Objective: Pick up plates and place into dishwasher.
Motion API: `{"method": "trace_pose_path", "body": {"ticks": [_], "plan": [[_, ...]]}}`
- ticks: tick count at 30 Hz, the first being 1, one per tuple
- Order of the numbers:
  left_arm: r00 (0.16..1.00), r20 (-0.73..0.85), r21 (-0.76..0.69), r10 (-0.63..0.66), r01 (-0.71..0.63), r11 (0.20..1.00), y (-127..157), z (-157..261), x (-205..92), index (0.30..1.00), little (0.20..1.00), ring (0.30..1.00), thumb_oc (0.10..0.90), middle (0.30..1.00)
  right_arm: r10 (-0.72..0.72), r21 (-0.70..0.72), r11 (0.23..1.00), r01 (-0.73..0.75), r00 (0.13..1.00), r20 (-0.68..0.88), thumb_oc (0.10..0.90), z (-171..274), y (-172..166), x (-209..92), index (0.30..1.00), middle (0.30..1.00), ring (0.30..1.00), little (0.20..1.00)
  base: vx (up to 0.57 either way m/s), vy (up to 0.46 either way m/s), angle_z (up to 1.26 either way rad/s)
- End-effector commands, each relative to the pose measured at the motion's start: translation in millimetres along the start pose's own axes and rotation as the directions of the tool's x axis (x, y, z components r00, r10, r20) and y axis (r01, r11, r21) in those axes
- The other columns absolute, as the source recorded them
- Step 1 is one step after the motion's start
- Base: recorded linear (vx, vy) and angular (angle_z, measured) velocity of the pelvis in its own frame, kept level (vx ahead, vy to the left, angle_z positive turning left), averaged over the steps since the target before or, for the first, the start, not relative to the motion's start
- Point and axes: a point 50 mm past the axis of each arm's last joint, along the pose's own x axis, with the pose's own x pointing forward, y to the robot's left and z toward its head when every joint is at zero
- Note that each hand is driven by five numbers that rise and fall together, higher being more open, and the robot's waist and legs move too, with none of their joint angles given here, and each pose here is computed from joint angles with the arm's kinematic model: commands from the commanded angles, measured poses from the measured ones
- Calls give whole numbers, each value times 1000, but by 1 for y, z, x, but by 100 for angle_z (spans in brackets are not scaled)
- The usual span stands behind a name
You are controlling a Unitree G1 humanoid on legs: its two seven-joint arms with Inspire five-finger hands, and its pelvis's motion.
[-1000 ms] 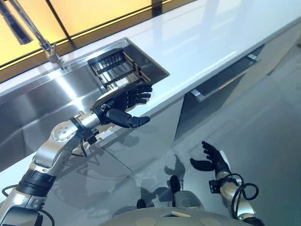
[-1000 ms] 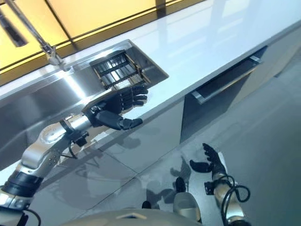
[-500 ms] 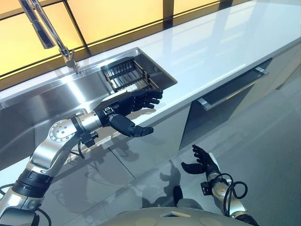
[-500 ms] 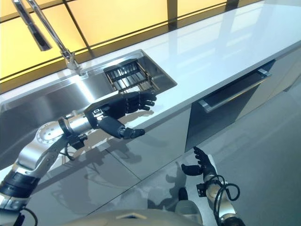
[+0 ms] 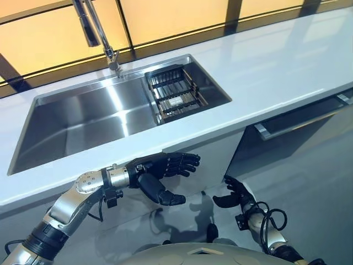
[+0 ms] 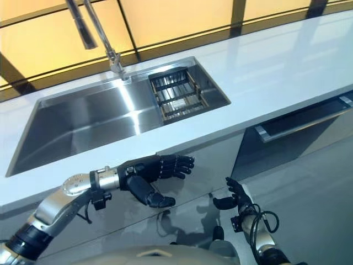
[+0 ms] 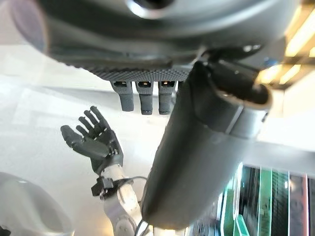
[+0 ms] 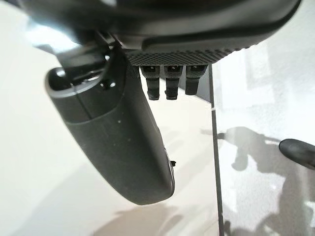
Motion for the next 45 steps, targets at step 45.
{"method": "trace_pose_path", "body": {"ticks": [45], "plan": [[368, -762, 61, 532, -778, 626, -40, -234, -33, 900, 900, 900, 800, 900, 282, 59, 959, -276, 916, -287, 800, -53, 51, -2, 900, 900, 900, 900, 12, 22, 3]]}}
